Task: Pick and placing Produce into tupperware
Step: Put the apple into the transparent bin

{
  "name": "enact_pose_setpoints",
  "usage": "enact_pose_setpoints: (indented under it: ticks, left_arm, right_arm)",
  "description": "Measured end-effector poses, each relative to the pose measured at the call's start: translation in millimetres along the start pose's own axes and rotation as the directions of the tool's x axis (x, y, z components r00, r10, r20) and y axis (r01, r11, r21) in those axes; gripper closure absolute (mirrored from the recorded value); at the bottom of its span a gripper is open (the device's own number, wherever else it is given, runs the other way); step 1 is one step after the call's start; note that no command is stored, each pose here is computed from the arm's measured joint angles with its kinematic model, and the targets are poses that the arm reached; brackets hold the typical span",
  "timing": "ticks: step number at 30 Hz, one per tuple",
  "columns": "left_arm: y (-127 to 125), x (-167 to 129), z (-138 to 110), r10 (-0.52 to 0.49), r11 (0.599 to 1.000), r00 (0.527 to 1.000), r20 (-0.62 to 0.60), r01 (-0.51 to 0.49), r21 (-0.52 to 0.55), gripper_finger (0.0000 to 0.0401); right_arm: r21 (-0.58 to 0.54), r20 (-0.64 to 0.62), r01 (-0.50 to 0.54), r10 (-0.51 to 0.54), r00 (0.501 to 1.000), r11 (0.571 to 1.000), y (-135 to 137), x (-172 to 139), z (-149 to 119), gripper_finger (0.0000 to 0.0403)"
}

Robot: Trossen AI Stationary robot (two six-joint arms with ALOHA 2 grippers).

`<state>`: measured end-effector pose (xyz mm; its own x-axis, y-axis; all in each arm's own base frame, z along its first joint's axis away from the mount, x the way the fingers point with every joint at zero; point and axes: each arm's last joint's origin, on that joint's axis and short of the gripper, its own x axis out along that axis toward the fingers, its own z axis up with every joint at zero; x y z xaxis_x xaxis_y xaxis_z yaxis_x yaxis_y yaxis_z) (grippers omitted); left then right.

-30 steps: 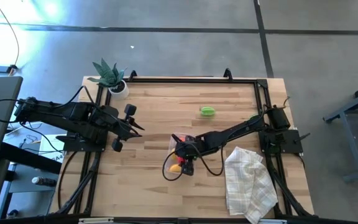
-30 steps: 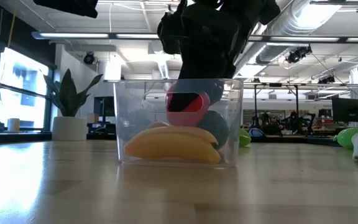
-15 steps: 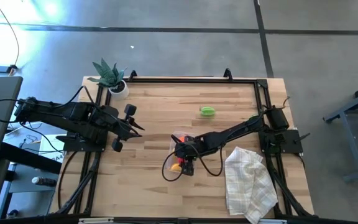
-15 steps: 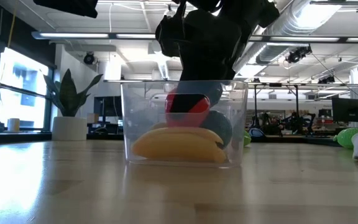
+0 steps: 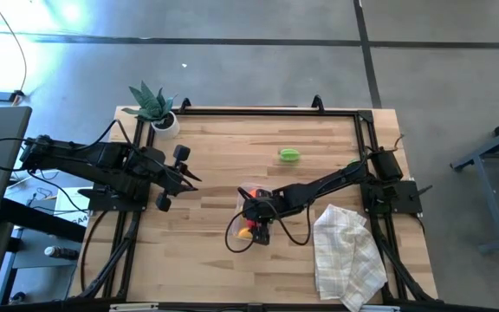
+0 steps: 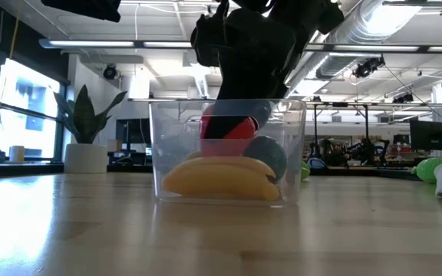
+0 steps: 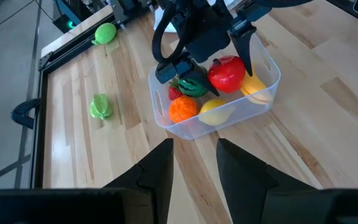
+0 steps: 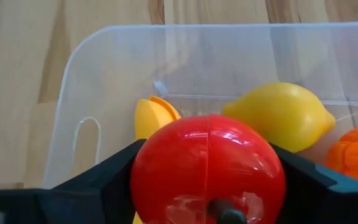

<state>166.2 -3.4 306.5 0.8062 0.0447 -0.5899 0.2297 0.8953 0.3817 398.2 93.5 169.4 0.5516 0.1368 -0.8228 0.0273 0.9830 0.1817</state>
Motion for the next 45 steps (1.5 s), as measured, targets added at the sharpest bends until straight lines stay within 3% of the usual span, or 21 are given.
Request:
enact_pose_setpoints:
  ticks: [21, 37, 45]
  left_arm:
    - [0, 0, 0, 0.000, 1.000, 1.000, 0.000, 0.000, 0.000, 0.0290]
    - [0, 0, 0, 0.000, 1.000, 1.000, 0.000, 0.000, 0.000, 0.0290]
    - [0, 0, 0, 0.000, 1.000, 1.000, 0.000, 0.000, 0.000, 0.0290]
  right_arm:
    - [-0.011, 0.009, -0.003, 0.003, 1.000, 1.000, 0, 0, 1, 0.0113]
    - [-0.036, 0.019, 0.031, -0.030, 0.999, 0.999, -1, 0, 1, 0.0064]
    - [-0.016, 0.036, 0.028, -0.028, 0.999, 0.999, 1, -10, 7, 0.0059]
